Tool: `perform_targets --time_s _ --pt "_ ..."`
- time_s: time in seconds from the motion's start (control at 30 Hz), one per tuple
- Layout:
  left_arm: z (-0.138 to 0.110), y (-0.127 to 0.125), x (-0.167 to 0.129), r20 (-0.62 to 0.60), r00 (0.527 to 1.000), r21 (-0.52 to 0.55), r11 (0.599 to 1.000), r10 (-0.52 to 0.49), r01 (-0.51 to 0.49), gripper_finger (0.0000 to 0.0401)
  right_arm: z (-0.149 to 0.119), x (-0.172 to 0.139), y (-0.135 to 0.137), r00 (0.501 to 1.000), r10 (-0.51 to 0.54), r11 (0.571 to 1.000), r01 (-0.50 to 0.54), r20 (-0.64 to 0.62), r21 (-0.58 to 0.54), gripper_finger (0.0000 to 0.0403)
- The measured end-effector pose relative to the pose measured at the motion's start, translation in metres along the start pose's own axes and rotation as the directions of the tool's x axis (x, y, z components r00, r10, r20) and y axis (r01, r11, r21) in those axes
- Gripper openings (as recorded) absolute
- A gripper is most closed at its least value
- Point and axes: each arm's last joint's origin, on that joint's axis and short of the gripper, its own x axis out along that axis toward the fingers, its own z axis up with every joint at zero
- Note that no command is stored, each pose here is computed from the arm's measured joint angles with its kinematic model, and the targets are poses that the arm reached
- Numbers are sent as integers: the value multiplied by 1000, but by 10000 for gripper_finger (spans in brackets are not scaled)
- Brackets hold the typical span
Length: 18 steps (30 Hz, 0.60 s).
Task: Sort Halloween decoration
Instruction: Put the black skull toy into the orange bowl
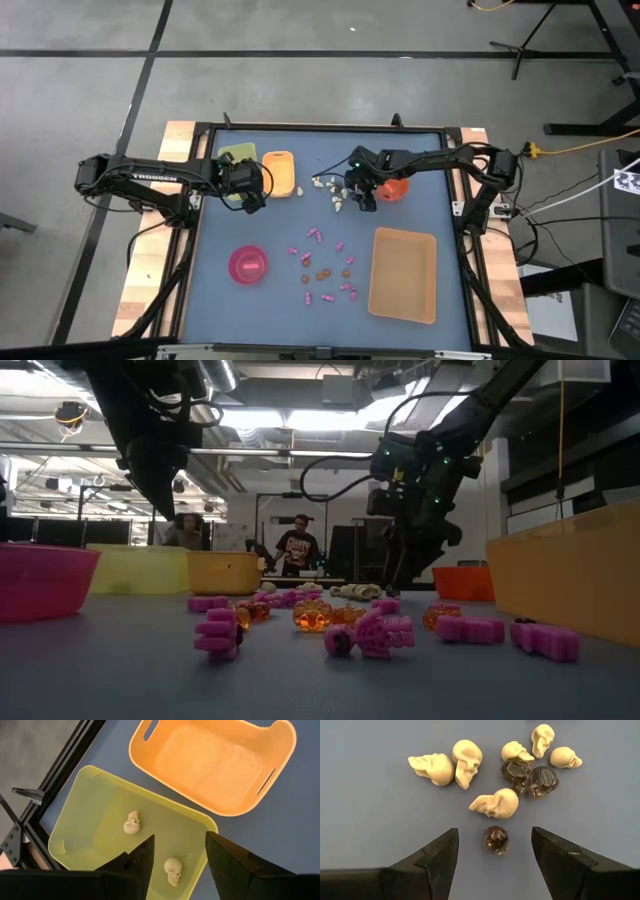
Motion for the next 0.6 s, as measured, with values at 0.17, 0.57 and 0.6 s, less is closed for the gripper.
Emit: perform_targets --time_s 0.17,0.57,0.6 --pt "0 0 0 0 1000 0 1000 0 0 160 -7 7 1 999 -31 1000 31 17 -5 250" --pt "0 0 0 3 1000 -1 1000 -1 1 160 -11 20 0 1000 -15 1000 15 6 1 215" --pt "0 0 0 4 1000 -2 1000 -1 1 160 -11 20 0 1000 -15 1000 15 5 1 206"
